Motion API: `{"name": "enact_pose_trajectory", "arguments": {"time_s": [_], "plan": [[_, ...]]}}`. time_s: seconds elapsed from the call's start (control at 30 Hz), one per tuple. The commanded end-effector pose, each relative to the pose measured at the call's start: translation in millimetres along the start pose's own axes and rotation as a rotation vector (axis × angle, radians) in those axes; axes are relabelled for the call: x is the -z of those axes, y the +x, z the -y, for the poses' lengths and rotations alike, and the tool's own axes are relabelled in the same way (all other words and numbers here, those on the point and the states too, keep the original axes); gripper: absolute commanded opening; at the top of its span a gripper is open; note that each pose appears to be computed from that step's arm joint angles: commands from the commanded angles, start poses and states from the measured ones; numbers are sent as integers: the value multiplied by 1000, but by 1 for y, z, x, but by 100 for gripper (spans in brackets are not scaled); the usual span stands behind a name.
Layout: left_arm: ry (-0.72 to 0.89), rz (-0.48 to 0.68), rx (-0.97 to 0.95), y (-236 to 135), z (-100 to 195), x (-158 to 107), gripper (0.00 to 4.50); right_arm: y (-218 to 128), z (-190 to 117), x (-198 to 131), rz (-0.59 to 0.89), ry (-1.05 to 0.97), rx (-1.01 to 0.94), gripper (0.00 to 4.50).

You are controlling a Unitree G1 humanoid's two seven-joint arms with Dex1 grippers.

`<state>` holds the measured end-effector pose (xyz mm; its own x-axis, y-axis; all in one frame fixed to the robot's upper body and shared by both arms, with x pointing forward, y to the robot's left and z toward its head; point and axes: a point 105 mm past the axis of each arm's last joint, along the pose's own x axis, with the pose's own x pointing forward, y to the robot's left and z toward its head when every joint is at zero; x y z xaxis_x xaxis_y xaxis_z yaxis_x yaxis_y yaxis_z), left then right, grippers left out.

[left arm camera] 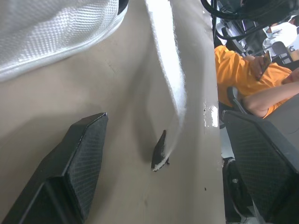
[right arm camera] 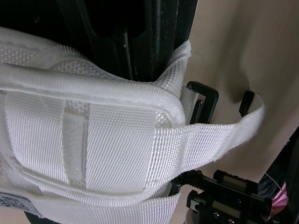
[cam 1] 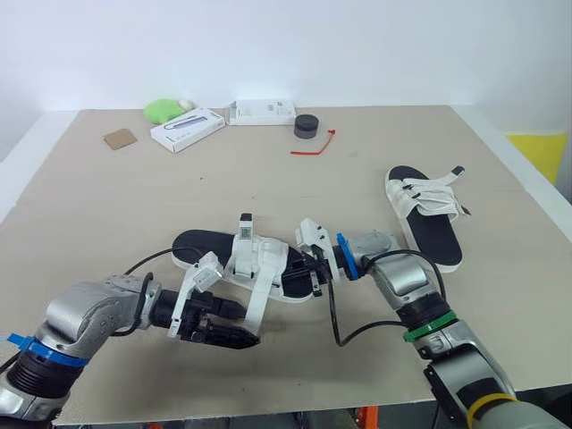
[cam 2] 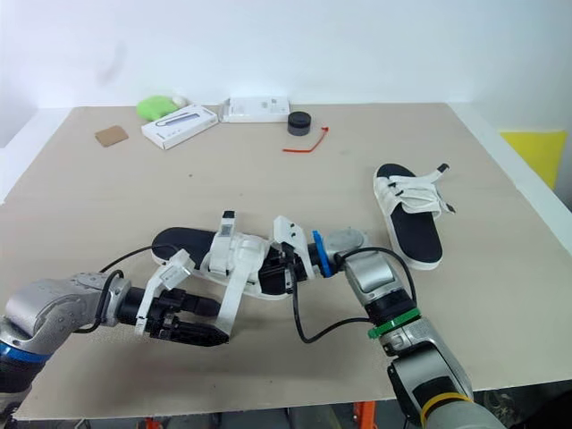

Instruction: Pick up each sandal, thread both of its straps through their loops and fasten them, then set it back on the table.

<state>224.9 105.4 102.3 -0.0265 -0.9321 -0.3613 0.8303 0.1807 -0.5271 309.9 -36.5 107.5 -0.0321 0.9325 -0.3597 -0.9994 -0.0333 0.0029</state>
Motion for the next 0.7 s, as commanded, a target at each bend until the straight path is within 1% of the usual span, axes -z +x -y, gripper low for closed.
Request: {"name": "enact_pose_trajectory", "arguments": {"time_s": [0.03, 0.07, 0.13, 0.27, 0.33, 0.37, 0.5, 0.67, 0.7], "plan": [[-12, -22, 44, 14, 5, 1, 354, 2, -5, 27, -75, 87, 3, 0], [-16, -19, 67, 15, 8, 0, 340, 2, -4, 27, -75, 87, 5, 0], [-17, -25, 98, 14, 13, 0, 260, 2, -5, 27, -75, 86, 6, 0], [-10, -44, 111, 8, 14, 3, 79, 2, -4, 27, -75, 86, 9, 0], [-13, -42, 109, 6, 14, 2, 32, 2, -5, 28, -75, 86, 9, 0], [-14, -38, 109, 5, 13, 0, 2, 2, -5, 27, -74, 85, 9, 0], [17, -25, 91, 1, 9, -10, 2, 4, -5, 28, -73, 85, 7, 0], [28, 39, 110, -6, 9, -42, 2, 5, -5, 26, -71, 83, 3, 0], [29, 56, 138, -9, 14, -55, 2, 4, -5, 26, -72, 83, 3, 0]]}}
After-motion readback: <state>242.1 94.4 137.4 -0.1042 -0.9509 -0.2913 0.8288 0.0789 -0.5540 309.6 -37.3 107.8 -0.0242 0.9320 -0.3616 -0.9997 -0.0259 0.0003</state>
